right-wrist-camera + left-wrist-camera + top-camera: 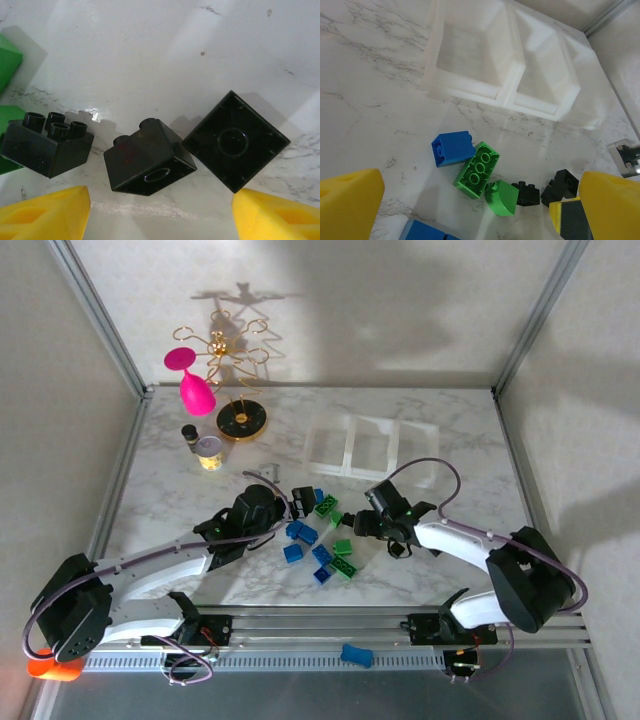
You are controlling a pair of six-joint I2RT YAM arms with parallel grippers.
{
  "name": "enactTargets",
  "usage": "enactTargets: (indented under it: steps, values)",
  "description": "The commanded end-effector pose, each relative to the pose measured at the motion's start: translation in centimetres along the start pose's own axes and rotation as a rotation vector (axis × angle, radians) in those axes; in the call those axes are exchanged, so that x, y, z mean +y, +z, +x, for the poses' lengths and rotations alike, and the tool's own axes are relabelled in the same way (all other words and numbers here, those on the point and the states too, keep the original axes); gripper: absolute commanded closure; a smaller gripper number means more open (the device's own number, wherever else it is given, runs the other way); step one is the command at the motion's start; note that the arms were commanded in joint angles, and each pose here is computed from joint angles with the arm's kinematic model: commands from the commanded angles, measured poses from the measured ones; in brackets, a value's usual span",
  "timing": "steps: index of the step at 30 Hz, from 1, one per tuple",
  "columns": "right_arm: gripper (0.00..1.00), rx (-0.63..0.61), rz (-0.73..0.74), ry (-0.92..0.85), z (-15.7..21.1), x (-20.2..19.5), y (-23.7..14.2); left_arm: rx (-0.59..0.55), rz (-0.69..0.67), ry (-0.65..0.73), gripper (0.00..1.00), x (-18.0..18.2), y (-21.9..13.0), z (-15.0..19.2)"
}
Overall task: Sort the legos into containers by color
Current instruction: Pick up the lego from the center of the table.
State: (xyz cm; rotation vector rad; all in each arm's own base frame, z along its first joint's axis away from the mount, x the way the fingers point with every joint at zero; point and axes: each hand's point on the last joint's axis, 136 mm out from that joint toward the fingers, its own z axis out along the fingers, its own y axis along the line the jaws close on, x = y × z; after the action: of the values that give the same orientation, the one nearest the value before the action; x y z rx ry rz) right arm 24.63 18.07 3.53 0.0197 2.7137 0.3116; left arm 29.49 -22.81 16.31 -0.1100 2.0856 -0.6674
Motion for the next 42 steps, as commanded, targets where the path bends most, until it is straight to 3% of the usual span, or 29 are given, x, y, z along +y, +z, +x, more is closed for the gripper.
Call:
enactTargets:
  steps: [1, 16, 27, 35, 42]
  values:
    - [0.27, -0.007, 0.002, 0.004, 0.0, 0.2, 0.9, -0.031, -0.019, -0.017, 0.0, -0.3, -0.2, -1.1]
    - [0.46, -0.046, 0.1, -0.063, -1.8, -0.4, 2.0, -0.031, -0.041, -0.026, 0.01, -0.2, -0.3, -1.3]
    - [0.64, -0.064, 0.05, -0.102, -2.0, 0.3, 1.2, -0.025, -0.045, -0.03, 0.0, -0.4, 0.2, -1.3]
    - [0.67, -0.083, 0.014, -0.126, -2.5, 1.0, -0.5, -0.042, -0.055, -0.038, 0.01, -0.2, -0.3, -1.8]
    - [0.66, -0.163, -0.038, -0.172, -6.1, 3.5, -3.6, -0.091, -0.094, -0.02, 0.0, 0.2, -1.1, -3.6]
